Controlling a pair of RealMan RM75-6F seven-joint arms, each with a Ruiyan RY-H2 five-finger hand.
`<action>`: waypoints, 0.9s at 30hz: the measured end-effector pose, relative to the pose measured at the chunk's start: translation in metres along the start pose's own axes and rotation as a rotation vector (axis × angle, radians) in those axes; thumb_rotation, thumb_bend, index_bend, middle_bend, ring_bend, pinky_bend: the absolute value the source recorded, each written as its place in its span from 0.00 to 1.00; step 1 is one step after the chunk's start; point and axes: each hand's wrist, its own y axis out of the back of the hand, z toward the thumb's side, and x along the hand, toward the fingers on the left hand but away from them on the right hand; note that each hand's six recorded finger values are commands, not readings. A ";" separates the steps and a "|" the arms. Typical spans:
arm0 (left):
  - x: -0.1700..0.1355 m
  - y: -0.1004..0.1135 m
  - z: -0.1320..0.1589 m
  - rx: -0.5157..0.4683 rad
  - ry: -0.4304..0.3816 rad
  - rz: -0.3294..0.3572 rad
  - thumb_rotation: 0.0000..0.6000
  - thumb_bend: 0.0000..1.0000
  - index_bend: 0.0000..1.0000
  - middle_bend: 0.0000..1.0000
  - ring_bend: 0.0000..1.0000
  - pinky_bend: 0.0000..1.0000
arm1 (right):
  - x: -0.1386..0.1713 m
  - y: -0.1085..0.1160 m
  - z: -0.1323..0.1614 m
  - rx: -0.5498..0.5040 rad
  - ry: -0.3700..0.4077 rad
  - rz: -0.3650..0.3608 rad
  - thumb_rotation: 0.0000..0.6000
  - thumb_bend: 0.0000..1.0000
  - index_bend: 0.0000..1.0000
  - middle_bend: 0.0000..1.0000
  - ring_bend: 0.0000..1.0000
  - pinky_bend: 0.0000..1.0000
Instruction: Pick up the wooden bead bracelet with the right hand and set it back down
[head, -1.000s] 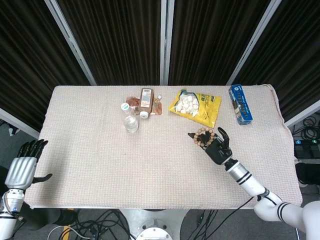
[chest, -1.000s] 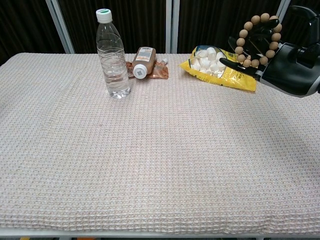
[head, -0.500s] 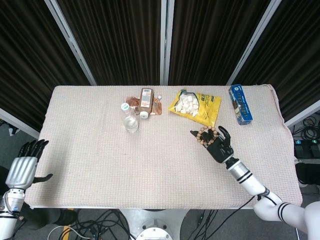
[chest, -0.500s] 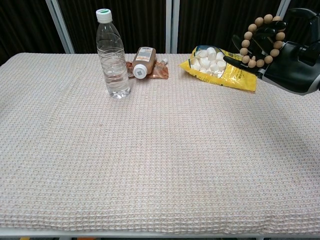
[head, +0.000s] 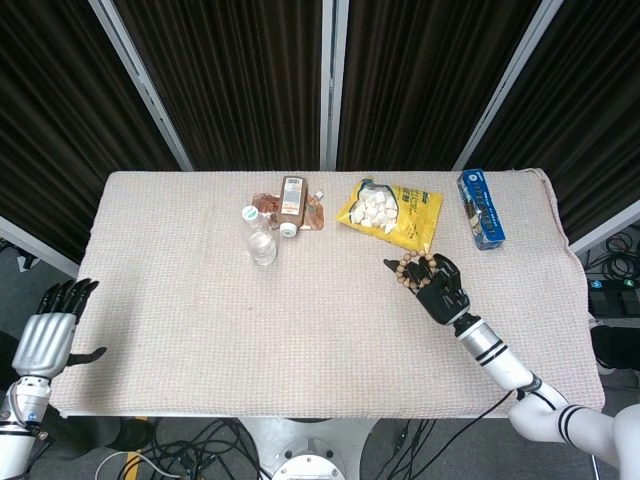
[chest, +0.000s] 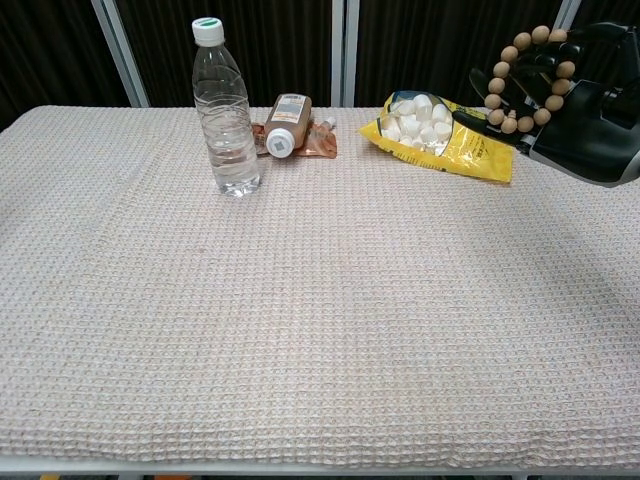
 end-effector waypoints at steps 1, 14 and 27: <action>0.000 0.000 0.000 0.000 0.000 0.000 1.00 0.00 0.09 0.05 0.00 0.00 | 0.000 0.000 0.000 0.003 -0.002 0.000 0.40 0.53 0.75 0.68 0.29 0.00; 0.001 0.000 0.001 0.001 -0.004 -0.001 1.00 0.00 0.09 0.05 0.00 0.00 | 0.000 -0.001 0.006 0.032 0.013 -0.003 0.48 0.94 0.73 0.68 0.29 0.00; 0.003 0.000 0.003 0.003 -0.008 -0.003 1.00 0.00 0.09 0.05 0.00 0.00 | -0.008 -0.004 0.013 0.081 0.011 0.014 0.50 1.00 0.59 0.59 0.24 0.00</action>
